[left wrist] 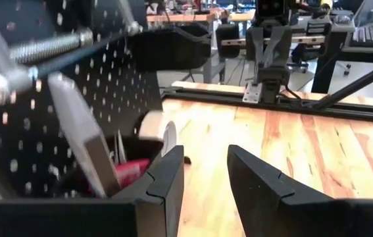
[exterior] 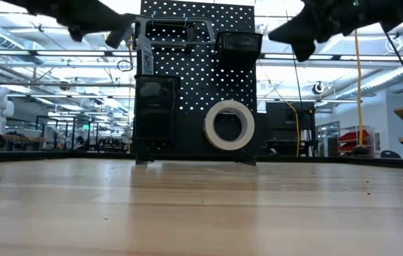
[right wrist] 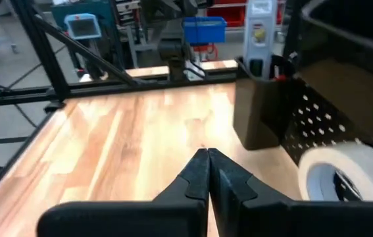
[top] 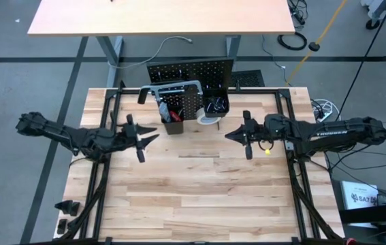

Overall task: Hang tools onto peg board
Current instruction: Return to Home Position

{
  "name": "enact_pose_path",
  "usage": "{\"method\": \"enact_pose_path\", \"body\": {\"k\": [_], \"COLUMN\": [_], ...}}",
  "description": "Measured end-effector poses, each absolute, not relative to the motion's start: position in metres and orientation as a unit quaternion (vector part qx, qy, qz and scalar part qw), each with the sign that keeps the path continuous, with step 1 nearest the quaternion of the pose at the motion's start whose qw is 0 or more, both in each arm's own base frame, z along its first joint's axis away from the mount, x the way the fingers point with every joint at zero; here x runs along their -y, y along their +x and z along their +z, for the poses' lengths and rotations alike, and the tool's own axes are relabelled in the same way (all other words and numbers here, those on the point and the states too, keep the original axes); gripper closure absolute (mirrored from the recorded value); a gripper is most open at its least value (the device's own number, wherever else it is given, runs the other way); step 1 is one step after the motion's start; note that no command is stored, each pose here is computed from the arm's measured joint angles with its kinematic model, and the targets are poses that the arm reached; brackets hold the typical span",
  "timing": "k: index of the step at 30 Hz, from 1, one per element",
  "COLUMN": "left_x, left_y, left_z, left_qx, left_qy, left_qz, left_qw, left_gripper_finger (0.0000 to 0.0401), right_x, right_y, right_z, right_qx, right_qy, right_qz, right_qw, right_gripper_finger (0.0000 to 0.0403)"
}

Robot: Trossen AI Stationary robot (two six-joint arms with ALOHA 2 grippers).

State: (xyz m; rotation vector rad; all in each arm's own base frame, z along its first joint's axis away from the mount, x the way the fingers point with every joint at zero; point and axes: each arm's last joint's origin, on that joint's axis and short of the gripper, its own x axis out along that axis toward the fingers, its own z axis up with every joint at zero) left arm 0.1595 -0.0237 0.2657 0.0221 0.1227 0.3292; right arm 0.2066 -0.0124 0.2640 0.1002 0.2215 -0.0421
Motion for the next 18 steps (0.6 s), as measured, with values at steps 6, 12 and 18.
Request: {"method": "enact_pose_path", "body": {"k": [6, 12, 18], "left_x": [0.021, 0.018, 0.016], "left_y": [0.146, 0.136, 0.126], "left_z": [0.251, 0.226, 0.210], "left_qx": [-0.044, -0.021, -0.001], "left_qy": [-0.016, -0.040, -0.058], "left_qz": [0.153, 0.153, 0.153], "left_qw": [0.987, 0.987, 0.987], "left_gripper_finger": [0.0280, 0.0280, 0.0280], "right_x": [0.013, 0.013, 0.017], "right_y": [0.197, 0.182, 0.163], "right_z": [0.245, 0.223, 0.199], "right_qx": [-0.113, -0.090, -0.059], "right_qy": [0.068, 0.087, 0.118], "right_qz": [-0.042, -0.044, -0.059], "right_qw": [0.990, 0.991, 0.989], "right_gripper_finger": [0.0403, 0.0403, 0.0403]}}
